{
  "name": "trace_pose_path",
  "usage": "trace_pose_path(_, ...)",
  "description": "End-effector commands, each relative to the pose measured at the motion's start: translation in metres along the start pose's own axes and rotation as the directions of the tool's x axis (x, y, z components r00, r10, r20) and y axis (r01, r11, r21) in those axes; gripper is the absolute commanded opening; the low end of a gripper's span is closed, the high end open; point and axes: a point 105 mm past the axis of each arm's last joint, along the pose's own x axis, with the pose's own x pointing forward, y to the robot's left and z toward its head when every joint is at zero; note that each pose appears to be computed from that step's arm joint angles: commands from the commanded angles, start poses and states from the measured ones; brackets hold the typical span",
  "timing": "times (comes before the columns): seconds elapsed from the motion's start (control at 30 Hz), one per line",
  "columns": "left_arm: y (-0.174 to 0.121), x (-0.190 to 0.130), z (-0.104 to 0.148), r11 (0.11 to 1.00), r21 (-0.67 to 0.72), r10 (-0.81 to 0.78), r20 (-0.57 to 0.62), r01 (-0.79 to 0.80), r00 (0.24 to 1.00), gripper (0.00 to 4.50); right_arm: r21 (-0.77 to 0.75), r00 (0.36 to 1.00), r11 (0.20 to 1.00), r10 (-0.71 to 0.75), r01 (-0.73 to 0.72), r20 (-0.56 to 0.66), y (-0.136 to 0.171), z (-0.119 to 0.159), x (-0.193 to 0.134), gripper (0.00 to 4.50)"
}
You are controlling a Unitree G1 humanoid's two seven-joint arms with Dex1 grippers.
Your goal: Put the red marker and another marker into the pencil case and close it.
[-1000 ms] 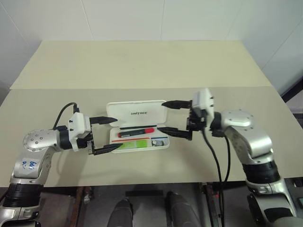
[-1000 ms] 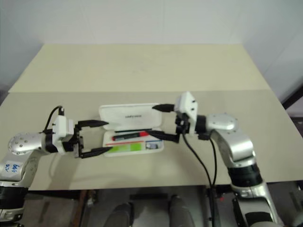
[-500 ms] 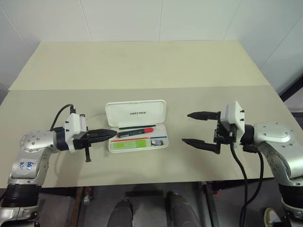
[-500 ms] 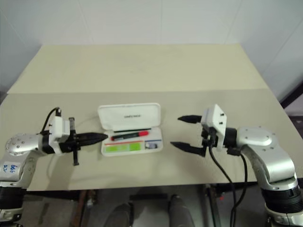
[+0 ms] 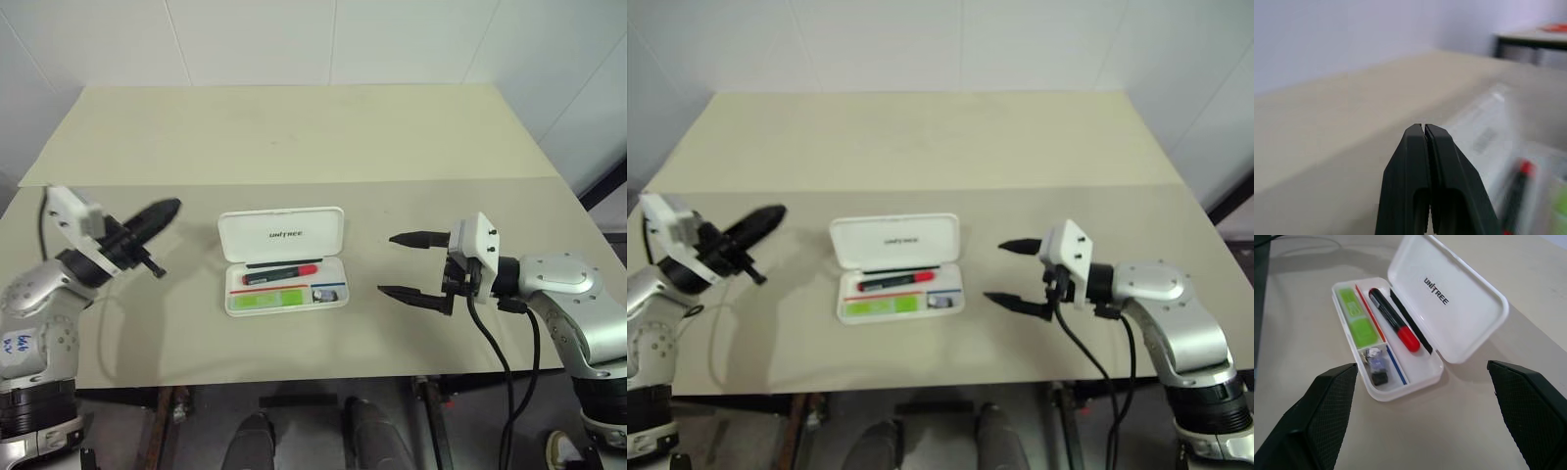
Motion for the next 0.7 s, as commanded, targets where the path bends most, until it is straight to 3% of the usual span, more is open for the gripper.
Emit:
trace_pose_path(0.03,0.004,0.006,0.012,0.998,-0.013,0.057,0.039,-0.056,0.998,0.01,-0.043,1.0,0.999,-0.016,0.016,0.019,-0.001,0.009,-0.004,4.5)
trace_pose_path(0.33,-0.003,0.047,-0.04,0.998,-0.066,0.012,-0.175,-0.024,0.984,0.01,-0.045,0.999,0.999,-0.023,0.024,0.039,0.002,0.014,0.0,4.5)
trace_pose_path(0.57,-0.005,0.064,-0.053,0.996,-0.087,-0.03,-0.212,0.012,0.977,0.01,-0.036,0.997,0.999,-0.033,0.036,0.064,0.006,0.018,0.005,4.5)
trace_pose_path(0.7,-0.019,0.075,-0.045,0.987,-0.112,-0.13,-0.161,0.113,0.978,0.01,-0.016,0.993,0.999,-0.049,0.05,0.105,0.007,0.024,0.006,4.5)
